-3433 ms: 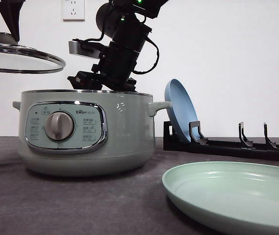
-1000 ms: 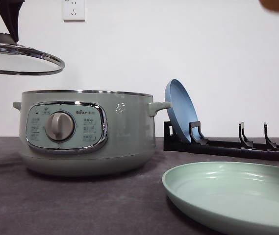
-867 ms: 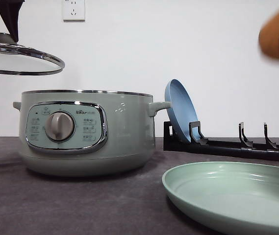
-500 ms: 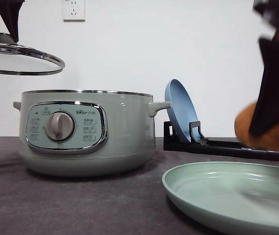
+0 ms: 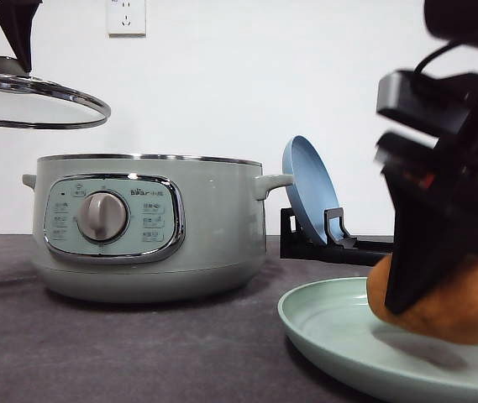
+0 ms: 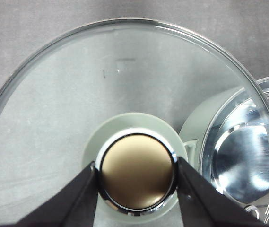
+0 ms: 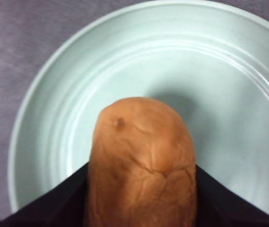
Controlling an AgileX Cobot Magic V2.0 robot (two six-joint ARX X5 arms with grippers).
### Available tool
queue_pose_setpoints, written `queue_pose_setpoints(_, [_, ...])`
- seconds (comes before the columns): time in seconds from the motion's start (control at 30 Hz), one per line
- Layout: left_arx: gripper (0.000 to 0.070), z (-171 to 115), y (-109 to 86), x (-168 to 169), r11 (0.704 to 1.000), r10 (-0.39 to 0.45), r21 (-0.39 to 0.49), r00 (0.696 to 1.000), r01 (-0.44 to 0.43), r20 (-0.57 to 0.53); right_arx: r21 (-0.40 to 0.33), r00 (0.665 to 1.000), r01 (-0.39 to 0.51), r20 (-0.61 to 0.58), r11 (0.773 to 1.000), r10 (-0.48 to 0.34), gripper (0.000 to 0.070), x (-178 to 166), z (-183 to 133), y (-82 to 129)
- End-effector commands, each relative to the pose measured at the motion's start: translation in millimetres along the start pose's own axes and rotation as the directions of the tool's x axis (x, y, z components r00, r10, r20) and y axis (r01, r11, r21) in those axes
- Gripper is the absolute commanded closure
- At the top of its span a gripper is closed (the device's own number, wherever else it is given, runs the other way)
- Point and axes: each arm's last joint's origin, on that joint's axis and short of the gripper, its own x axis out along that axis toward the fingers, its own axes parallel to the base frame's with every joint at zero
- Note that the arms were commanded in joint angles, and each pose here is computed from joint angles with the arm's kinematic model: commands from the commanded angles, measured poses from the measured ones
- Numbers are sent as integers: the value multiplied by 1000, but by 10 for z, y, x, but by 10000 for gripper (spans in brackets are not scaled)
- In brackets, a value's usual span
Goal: Transfer potato from steamer to green plate
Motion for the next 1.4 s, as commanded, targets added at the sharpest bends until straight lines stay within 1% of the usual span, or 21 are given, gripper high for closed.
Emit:
queue_pose_setpoints(0.0, [697, 62, -6, -130, 1000, 0, 10, 997, -1, 75, -16, 1000, 7, -4, 1000, -7, 488, 53, 11, 13])
queue_pose_setpoints(0.1, [697, 62, -6, -130, 1000, 0, 10, 997, 0, 75, -15, 1000, 29, -5, 999, -29, 488, 105, 18, 3])
queue_pose_setpoints(0.37, [697, 62, -6, -130, 1000, 0, 10, 997, -1, 75, -13, 999, 37, -23, 999, -37, 482, 136, 8, -4])
queue_pose_setpoints(0.4, [697, 62, -6, -130, 1000, 0, 10, 997, -1, 75, -13, 999, 37, -23, 999, -37, 462, 137, 8, -4])
queue_pose_setpoints(0.5, [697, 62, -6, -130, 1000, 0, 10, 997, 0, 75, -13, 999, 35, -19, 999, -35, 307, 130, 14, -1])
queue_pose_setpoints(0.57, [697, 61, -6, -130, 1000, 0, 10, 997, -1, 74, -11, 1000, 30, -9, 999, -30, 240, 103, 36, 11])
queue_pose_setpoints(0.7, [697, 61, -6, -130, 1000, 0, 10, 997, 0, 74, -16, 999, 14, 30, 1000, -13, 226, -70, 143, 76])
queue_pose_setpoints(0.77, [697, 61, -6, -130, 1000, 0, 10, 997, 0, 74, -19, 998, 4, 55, 1000, -3, 193, -207, 209, 119])
queue_pose_setpoints(0.87, [697, 61, -6, -130, 1000, 0, 10, 997, 0, 74, -26, 994, -16, 105, 1000, 19, 137, -521, 323, 201])
queue_pose_setpoints(1.03, [697, 61, -6, -130, 1000, 0, 10, 997, 0, 74, -41, 978, -53, 200, 998, 60, 109, -1127, 413, 309])
queue_pose_setpoints(1.07, [697, 61, -6, -130, 1000, 0, 10, 997, 0, 74, -45, 973, -60, 222, 997, 68, 102, -1254, 414, 323])
queue_pose_setpoints(1.17, [697, 61, -7, -130, 1000, 0, 10, 997, 0, 74, -46, 955, -57, 289, 997, 68, 34, -1647, 373, 339])
queue_pose_setpoints(1.27, [697, 61, -7, -131, 1000, 0, 10, 997, 0, 74, -45, 937, -53, 344, 998, 66, 30, -2014, 284, 334])
queue_pose_setpoints(1.37, [697, 60, -7, -130, 1000, 0, 10, 997, 0, 74, -45, 909, -55, 410, 997, 69, 30, -2356, 169, 315])
